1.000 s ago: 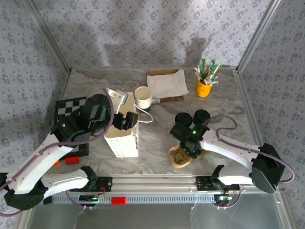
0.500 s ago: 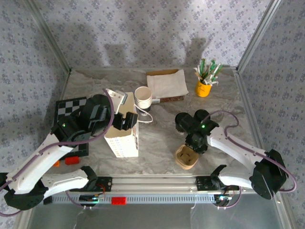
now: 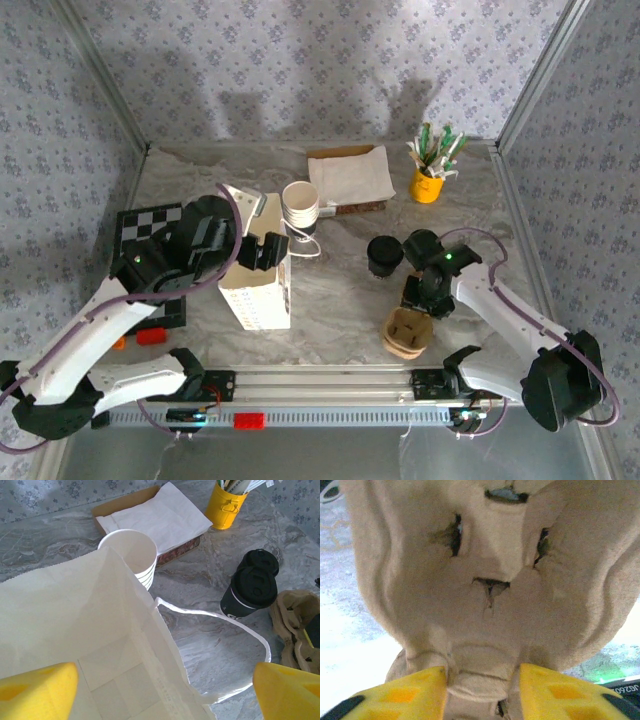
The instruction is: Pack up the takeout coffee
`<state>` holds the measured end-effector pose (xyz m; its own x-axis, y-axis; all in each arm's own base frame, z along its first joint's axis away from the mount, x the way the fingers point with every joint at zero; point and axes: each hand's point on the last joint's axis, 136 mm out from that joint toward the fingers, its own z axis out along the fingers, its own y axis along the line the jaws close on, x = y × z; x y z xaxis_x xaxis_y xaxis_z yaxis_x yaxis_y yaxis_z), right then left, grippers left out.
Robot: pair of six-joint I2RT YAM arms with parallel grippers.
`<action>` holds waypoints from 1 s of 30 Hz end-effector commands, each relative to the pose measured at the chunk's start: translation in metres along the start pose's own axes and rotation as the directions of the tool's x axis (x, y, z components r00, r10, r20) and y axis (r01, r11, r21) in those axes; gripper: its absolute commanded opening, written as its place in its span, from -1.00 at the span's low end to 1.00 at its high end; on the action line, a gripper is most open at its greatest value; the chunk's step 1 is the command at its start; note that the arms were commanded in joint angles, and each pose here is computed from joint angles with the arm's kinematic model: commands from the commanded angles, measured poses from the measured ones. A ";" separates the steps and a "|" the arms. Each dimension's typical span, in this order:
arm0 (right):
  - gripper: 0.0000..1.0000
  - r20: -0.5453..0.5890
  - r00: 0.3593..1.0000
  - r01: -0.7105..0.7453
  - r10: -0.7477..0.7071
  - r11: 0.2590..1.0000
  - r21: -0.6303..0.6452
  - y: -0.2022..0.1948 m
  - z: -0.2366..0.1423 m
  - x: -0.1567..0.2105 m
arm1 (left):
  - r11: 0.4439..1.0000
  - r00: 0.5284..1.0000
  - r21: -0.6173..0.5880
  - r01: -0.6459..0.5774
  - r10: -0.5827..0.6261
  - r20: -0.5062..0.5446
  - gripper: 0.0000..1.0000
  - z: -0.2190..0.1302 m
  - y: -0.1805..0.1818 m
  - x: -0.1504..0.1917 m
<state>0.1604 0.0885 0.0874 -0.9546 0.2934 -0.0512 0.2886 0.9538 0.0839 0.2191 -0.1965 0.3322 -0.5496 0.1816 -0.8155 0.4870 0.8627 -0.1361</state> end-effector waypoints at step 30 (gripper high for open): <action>0.08 0.095 0.981 -0.170 0.170 0.985 -0.002 0.003 0.009 0.005 | 0.996 0.998 0.054 0.070 -0.070 0.001 0.84 -0.009 -0.005 -0.008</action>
<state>0.1543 0.0946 0.0827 -0.8857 0.4484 -0.1201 0.4403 0.8935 0.0882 0.2172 -0.1945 0.3289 -0.5916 0.1462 -0.7929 0.4682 0.8629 -0.1903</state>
